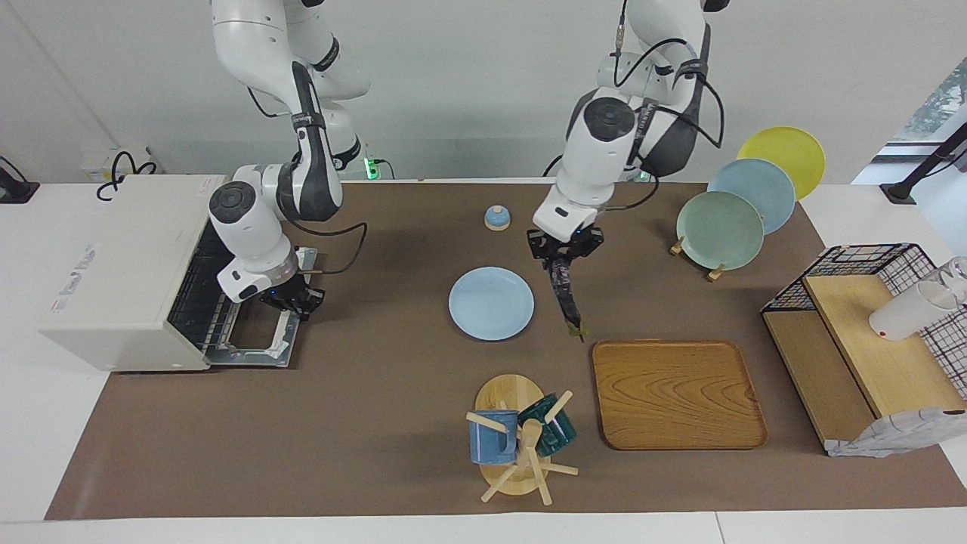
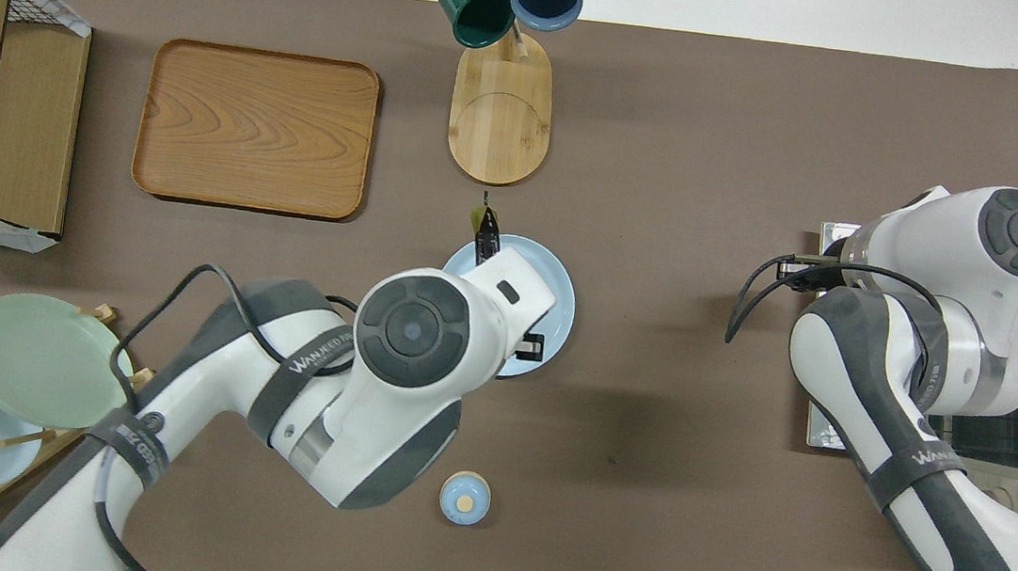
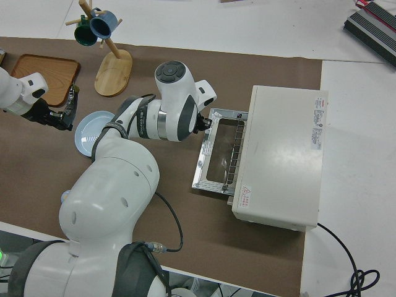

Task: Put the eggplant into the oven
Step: 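Lower the eggplant onto the blue plate with the left gripper, then grasp the blue plate with the right gripper while the left gripper withdraws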

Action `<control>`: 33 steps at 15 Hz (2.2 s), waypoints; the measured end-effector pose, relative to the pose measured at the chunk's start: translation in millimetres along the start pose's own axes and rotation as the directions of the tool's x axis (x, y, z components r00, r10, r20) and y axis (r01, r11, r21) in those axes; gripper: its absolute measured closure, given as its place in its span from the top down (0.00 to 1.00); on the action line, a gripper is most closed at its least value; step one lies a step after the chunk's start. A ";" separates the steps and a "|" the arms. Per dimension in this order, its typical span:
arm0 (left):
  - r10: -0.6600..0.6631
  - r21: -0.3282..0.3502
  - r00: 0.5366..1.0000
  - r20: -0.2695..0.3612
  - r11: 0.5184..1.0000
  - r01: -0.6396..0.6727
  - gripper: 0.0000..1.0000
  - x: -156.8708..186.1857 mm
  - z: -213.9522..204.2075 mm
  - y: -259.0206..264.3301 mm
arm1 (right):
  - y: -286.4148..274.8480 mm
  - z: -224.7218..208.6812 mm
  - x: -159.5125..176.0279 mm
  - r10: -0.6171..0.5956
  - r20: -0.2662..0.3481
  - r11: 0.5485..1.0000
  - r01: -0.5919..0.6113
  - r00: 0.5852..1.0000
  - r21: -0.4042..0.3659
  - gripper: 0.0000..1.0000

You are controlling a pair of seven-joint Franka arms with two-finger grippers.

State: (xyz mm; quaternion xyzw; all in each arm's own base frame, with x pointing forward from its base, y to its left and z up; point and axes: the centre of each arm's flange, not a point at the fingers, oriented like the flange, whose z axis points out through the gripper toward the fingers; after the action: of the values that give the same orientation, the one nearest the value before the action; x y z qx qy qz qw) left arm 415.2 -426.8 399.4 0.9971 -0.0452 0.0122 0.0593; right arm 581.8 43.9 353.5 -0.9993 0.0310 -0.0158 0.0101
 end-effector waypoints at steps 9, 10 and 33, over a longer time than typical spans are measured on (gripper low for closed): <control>-0.003 -0.010 1.000 -0.009 1.000 0.003 0.41 5.4 75.0 3.7 | -31.2 -59.2 13.7 -0.055 0.123 0.997 0.060 0.991 -0.038 0.43; -0.003 -0.010 1.000 -0.010 1.000 0.003 0.41 6.1 74.4 3.6 | -32.2 -63.1 13.5 -0.058 0.138 0.997 0.064 0.989 -0.042 0.42; -0.072 0.056 0.997 0.030 0.996 0.070 1.00 105.8 -206.8 -361.2 | -444.2 7.3 -106.2 -0.087 -0.084 0.996 0.086 0.993 -0.005 0.60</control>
State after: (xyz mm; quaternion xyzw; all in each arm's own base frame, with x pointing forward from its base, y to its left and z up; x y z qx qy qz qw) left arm 549.7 -54.3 565.5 0.9994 -0.0103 -0.0048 0.0316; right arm 503.5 494.0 352.3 -0.9982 -0.0120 -0.0585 0.0072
